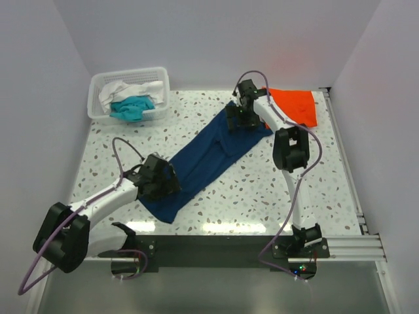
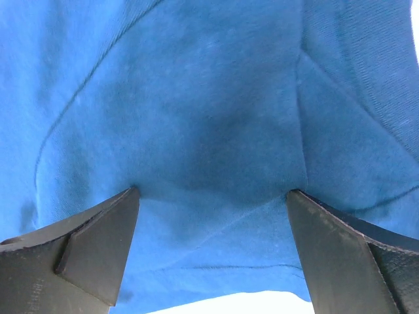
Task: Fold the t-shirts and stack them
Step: Fold the tshirt
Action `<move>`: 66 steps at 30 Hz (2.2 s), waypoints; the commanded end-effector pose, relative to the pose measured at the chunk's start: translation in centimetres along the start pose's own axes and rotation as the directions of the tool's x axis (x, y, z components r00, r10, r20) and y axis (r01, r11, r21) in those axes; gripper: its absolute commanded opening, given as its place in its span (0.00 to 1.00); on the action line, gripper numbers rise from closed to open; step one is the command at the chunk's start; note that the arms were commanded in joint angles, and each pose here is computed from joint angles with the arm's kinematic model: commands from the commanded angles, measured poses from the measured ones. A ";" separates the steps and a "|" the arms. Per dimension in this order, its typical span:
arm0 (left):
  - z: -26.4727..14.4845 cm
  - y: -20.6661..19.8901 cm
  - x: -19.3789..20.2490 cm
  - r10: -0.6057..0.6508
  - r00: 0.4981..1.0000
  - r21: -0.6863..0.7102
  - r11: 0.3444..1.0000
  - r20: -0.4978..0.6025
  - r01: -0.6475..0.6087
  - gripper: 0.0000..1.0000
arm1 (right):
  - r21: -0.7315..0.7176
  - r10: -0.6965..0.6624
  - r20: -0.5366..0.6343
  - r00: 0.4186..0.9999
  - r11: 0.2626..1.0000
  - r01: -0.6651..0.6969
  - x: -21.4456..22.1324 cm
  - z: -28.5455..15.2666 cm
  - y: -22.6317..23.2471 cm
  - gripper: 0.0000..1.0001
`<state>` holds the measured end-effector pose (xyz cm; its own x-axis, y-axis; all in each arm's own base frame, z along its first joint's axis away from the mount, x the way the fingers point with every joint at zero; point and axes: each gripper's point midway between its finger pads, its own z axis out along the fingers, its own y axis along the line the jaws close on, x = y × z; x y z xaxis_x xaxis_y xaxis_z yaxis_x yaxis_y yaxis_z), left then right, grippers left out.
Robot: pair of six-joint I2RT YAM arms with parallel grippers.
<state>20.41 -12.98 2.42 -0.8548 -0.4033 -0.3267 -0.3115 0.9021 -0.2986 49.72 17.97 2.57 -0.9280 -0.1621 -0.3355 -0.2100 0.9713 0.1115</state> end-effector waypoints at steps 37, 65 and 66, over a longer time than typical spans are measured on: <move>-3.1 -14.0 13.0 0.415 0.878 0.421 0.858 -0.236 -0.292 1.00 | -0.355 -0.018 0.364 0.931 0.921 0.157 -10.4 3.4 10.2 0.99; -4.1 -1.2 12.4 0.226 0.952 0.179 0.965 -0.208 -0.190 0.60 | -0.157 -0.080 0.149 0.986 0.982 0.104 22.4 -16.8 10.7 0.96; -3.7 -0.7 12.8 0.229 0.948 0.175 0.966 -0.222 -0.192 0.57 | -0.162 -0.089 0.137 0.987 0.981 0.111 23.3 -16.7 10.9 0.96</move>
<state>8.70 -16.81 2.00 -0.9653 -0.1460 -0.2164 -0.0760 0.9502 -0.3021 22.28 22.70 11.25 -0.8453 -0.2703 -0.4609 -0.4034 0.8885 0.2189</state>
